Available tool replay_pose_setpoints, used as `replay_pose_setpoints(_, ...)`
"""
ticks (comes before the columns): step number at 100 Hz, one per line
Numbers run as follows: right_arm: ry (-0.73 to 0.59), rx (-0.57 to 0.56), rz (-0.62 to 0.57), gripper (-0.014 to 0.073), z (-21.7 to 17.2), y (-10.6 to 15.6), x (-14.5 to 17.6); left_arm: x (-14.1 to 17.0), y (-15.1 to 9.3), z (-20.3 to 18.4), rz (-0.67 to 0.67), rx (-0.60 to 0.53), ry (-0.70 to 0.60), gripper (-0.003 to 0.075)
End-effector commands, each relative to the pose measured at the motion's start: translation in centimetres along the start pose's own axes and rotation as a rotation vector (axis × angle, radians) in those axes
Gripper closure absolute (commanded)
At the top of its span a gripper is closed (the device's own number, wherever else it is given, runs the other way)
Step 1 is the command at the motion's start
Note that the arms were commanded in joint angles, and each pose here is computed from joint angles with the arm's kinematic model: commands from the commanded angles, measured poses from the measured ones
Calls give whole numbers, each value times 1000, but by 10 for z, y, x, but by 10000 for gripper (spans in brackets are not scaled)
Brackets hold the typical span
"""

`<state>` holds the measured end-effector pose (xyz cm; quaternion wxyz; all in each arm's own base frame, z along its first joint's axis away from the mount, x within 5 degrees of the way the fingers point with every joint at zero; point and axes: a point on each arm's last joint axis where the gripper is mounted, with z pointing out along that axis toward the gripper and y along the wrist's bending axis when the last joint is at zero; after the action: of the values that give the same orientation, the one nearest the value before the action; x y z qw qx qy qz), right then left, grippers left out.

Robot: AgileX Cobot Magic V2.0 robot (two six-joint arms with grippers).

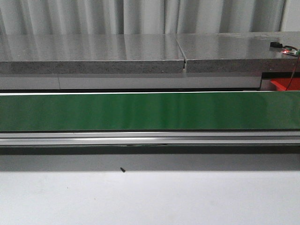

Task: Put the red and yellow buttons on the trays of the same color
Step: 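Move the left gripper down over the red buttons cluster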

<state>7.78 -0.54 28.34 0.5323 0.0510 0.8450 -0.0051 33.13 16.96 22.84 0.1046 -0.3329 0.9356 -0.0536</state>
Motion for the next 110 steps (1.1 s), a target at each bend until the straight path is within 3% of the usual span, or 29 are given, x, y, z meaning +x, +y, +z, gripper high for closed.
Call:
replay_pose_setpoints(1, -89, -6, 0, 654, -3, 1, -14, -5, -4, -25, 7, 30, -81, 386)
replay_pose_setpoints(20, -89, -6, 0, 654, -3, 1, -14, -5, -3, -22, 13, 27, -77, 377)
replay_pose_setpoints(37, -89, -6, 0, 654, -3, 1, -14, -7, -3, -16, 11, 25, -72, 307)
replay_pose_setpoints(74, -90, -6, 0, 654, -3, 1, -14, -10, -1, 1, 13, 17, -34, 312)
replay_pose_setpoints(110, -90, -6, 0, 654, -3, 1, -14, -14, -2, 0, 26, 24, -91, 550)
